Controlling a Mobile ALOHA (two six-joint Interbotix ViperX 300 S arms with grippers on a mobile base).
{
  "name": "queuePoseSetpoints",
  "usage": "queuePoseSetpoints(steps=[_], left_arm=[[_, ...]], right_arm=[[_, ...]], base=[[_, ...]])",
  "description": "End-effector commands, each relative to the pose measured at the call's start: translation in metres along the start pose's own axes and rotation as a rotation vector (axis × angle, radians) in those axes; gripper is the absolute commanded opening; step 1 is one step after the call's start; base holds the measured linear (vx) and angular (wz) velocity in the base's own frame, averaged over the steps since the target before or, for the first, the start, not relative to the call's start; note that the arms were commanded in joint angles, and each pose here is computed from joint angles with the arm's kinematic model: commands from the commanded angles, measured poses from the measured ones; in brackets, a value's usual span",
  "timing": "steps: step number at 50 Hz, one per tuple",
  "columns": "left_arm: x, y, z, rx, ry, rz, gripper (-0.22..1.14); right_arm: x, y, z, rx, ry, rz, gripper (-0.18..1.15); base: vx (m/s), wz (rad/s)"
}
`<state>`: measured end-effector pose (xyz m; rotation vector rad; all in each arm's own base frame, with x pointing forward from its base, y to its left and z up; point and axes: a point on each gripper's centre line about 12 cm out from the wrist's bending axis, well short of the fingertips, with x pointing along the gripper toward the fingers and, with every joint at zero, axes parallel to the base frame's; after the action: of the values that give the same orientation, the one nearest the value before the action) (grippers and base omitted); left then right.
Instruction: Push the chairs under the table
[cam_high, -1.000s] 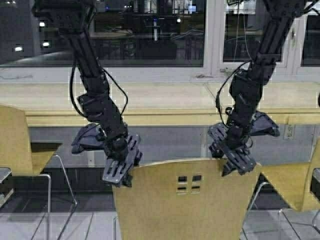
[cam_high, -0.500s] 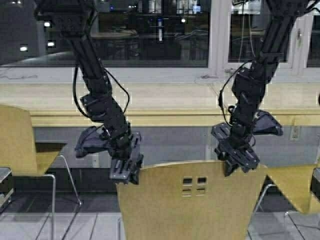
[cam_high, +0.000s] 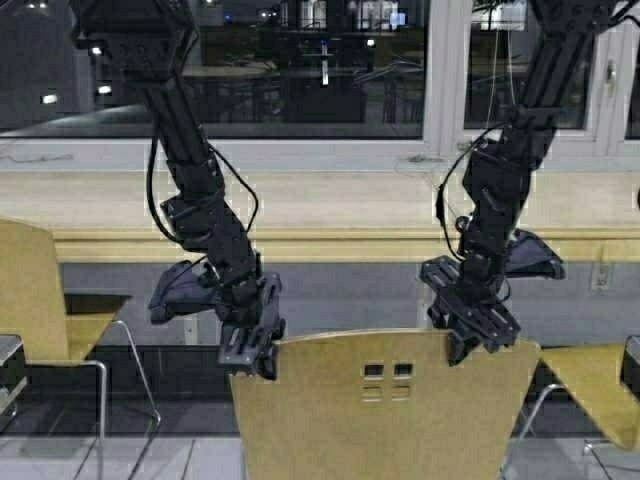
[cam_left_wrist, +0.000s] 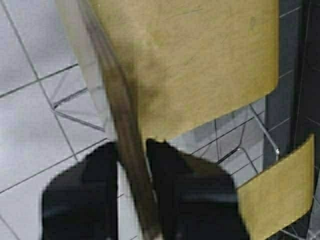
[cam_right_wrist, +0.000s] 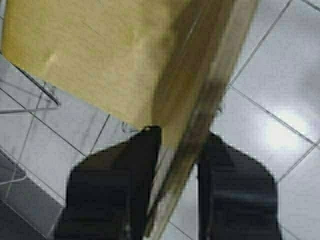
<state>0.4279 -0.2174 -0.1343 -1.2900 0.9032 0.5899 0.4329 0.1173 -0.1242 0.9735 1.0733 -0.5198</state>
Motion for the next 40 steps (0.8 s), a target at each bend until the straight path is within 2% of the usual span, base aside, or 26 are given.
queuePoseSetpoints(steps=[1,27,40], left_arm=[[-0.005,-0.006,0.000,0.004,-0.004,-0.019,0.05],[-0.015,-0.001,0.002,0.016,-0.005,0.001,0.04],[-0.022,0.004,0.003,0.026,-0.006,0.014,0.05]], right_arm=[[0.003,0.001,-0.019,-0.053,0.027,-0.007,0.04],[0.003,-0.020,-0.028,-0.074,0.049,-0.059,0.04],[0.004,-0.018,-0.031,-0.099,0.062,-0.059,0.04]], base=[[0.17,0.04],[0.23,0.01],[0.28,0.02]])
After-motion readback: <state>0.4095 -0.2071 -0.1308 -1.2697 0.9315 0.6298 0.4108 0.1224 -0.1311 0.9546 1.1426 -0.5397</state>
